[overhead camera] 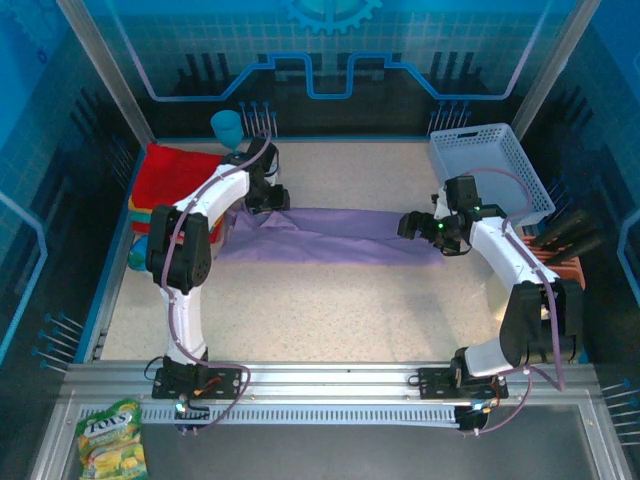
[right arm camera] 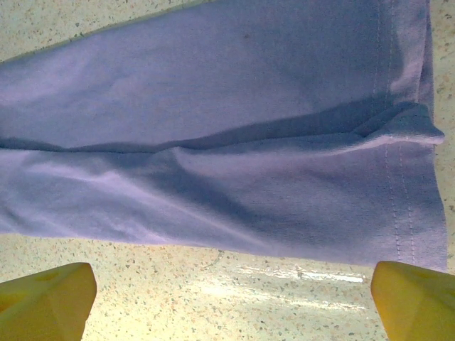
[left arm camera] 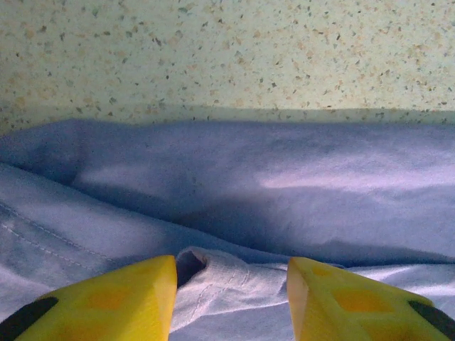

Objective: Fold and stack the t-shirts

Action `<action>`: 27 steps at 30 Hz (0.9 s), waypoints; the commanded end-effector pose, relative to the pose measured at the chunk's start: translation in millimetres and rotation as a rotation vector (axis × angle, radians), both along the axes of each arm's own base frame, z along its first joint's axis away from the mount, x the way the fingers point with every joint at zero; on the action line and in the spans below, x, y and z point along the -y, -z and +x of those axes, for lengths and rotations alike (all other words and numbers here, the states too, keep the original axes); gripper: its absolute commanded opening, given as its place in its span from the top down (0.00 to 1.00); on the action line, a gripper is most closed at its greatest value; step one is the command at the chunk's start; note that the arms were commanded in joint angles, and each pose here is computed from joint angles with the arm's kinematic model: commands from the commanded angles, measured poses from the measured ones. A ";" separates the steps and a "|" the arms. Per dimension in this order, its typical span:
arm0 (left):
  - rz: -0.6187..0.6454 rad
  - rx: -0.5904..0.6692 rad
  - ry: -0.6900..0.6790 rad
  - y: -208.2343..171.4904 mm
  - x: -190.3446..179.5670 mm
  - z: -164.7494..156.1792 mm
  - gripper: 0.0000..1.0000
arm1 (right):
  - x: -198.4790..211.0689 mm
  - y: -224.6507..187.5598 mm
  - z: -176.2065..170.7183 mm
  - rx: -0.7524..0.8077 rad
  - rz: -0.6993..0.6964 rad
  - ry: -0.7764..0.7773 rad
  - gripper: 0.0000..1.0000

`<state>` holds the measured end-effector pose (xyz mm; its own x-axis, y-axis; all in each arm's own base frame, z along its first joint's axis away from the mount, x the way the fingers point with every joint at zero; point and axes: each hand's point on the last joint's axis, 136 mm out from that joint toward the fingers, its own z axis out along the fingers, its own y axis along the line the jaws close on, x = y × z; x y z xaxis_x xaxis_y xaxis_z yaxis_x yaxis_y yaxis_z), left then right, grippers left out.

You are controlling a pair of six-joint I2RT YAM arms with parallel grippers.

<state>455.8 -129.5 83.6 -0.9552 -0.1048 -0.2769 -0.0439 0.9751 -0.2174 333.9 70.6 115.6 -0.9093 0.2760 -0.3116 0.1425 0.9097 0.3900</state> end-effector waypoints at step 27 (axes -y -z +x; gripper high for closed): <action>0.081 -0.081 -0.070 23.1 -5.9 -8.4 0.57 | -0.5 0.3 -0.9 -0.007 0.021 -0.010 0.00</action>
